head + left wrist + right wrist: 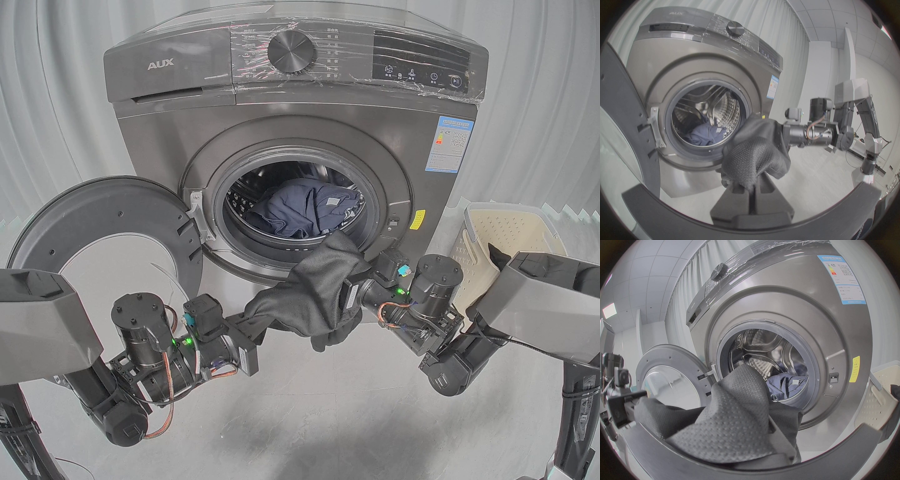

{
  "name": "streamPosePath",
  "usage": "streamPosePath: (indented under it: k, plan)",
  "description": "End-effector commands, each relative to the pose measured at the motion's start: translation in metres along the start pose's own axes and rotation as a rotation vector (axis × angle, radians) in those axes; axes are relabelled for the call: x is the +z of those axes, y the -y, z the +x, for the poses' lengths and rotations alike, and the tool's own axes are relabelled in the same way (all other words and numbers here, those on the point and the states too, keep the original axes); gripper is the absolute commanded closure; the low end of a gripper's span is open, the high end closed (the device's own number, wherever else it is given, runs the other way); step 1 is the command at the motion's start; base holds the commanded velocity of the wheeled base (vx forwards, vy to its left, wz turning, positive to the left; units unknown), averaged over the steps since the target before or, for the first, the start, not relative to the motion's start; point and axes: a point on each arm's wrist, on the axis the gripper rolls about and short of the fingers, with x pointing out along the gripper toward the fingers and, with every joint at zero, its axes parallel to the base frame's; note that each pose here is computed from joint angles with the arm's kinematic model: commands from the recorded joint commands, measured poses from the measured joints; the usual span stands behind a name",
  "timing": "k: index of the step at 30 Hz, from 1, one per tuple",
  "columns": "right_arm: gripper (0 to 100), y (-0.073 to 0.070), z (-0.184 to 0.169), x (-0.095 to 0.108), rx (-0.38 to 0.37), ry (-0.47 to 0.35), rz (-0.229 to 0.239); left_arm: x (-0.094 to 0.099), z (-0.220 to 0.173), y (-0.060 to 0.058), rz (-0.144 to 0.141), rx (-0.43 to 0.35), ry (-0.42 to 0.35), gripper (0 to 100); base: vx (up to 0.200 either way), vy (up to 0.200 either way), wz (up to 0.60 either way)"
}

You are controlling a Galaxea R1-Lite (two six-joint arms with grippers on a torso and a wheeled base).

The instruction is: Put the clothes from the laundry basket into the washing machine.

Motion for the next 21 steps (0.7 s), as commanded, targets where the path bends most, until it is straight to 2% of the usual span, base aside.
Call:
streamPosePath:
  k: [1,9,10,13,16,18,21]
  plan:
    - [100,-0.001,0.0,0.004,0.002,0.012,0.001,-0.021,-0.002,0.002,-0.013,-0.022,-0.085,100,0.0,0.0,0.0]
    - [100,-0.001,0.0,0.005,0.003,0.015,0.001,-0.028,-0.002,0.0,-0.021,-0.017,-0.11,100,0.0,0.0,0.0]
    - [100,0.0,0.0,0.006,0.001,0.017,0.001,-0.028,-0.002,0.001,-0.024,-0.018,-0.11,0,0.0,0.0,0.0]
    - [100,0.003,0.001,0.007,-0.006,0.021,-0.002,-0.03,-0.006,0.002,-0.029,-0.021,-0.127,0,0.0,0.0,0.0]
    - [100,0.005,0.0,0.015,-0.012,0.042,0.0,-0.047,-0.03,0.009,-0.045,-0.071,-0.24,0,0.0,0.0,0.0]
    - [100,0.005,0.002,0.018,-0.011,0.052,0.0,-0.055,-0.038,0.013,-0.032,-0.113,-0.288,0,0.0,0.0,0.0]
    - [100,0.004,0.003,0.019,-0.01,0.058,0.0,-0.056,-0.041,0.014,-0.02,-0.124,-0.296,0,0.0,0.0,0.0]
